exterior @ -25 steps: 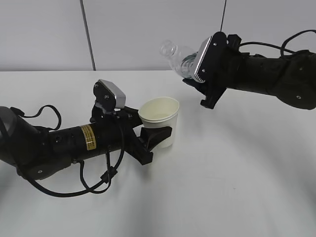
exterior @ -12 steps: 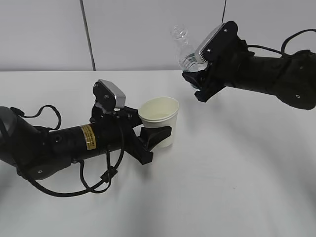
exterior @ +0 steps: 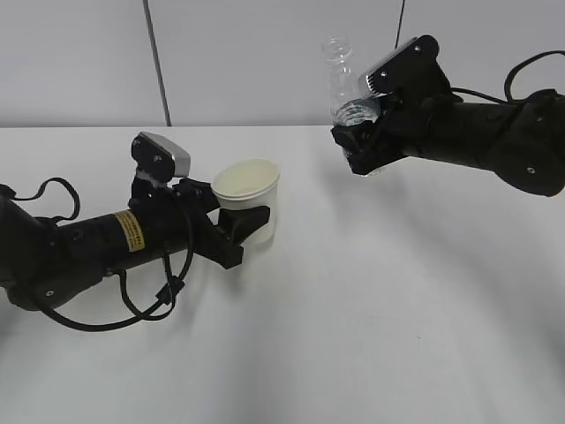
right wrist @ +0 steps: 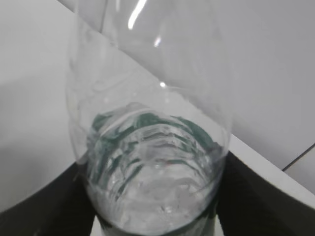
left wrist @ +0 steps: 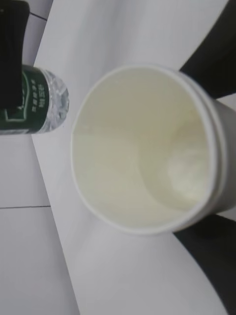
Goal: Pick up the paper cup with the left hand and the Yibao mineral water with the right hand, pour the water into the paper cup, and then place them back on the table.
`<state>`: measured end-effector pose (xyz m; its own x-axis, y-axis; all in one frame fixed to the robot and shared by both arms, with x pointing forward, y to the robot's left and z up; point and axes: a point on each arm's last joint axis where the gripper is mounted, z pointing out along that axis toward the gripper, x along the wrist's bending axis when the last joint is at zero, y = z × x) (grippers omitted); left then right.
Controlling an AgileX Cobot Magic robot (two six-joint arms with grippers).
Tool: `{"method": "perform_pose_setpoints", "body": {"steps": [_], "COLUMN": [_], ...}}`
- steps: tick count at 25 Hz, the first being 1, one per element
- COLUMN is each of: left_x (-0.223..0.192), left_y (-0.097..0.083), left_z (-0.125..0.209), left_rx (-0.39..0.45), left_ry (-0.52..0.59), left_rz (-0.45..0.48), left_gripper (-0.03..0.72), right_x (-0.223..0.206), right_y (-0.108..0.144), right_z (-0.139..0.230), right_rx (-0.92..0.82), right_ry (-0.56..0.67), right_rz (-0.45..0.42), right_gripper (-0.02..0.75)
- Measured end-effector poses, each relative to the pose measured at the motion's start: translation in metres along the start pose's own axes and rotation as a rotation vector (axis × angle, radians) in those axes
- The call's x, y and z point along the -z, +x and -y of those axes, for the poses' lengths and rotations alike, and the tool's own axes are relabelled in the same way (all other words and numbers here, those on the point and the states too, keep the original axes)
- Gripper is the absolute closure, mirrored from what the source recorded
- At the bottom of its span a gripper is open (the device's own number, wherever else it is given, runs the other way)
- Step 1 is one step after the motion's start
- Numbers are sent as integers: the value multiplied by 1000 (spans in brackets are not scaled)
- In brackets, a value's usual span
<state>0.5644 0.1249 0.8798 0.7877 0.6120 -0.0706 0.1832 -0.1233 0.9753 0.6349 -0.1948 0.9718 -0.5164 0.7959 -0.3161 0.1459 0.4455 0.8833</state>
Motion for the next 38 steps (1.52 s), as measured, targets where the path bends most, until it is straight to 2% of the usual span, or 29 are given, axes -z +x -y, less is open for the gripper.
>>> {"method": "perform_pose_setpoints", "body": {"steps": [10,15,22,32,38], "left_x": [19,25,34,55,63], "left_y": [36,47,62,90,100], "left_z": [2,3,6,8,13], "left_rx": [20,22,2,27,34], "left_ry": [-6,2,23,12,56], "left_rz": [-109,-146,-202,-319,-364], "left_gripper": [265,265,265,265,265], "right_x": [0,0,3,3,3], "right_y": [0,0,7,7,7], "right_z": [0,1,12,10,8], "right_rx": [-150,-206,-230,-232,-232], "right_ry": [0,3,32,15,-5], "right_rz": [1,0,-13,-16,-21], "right_gripper": [249,249,249,250,250]}}
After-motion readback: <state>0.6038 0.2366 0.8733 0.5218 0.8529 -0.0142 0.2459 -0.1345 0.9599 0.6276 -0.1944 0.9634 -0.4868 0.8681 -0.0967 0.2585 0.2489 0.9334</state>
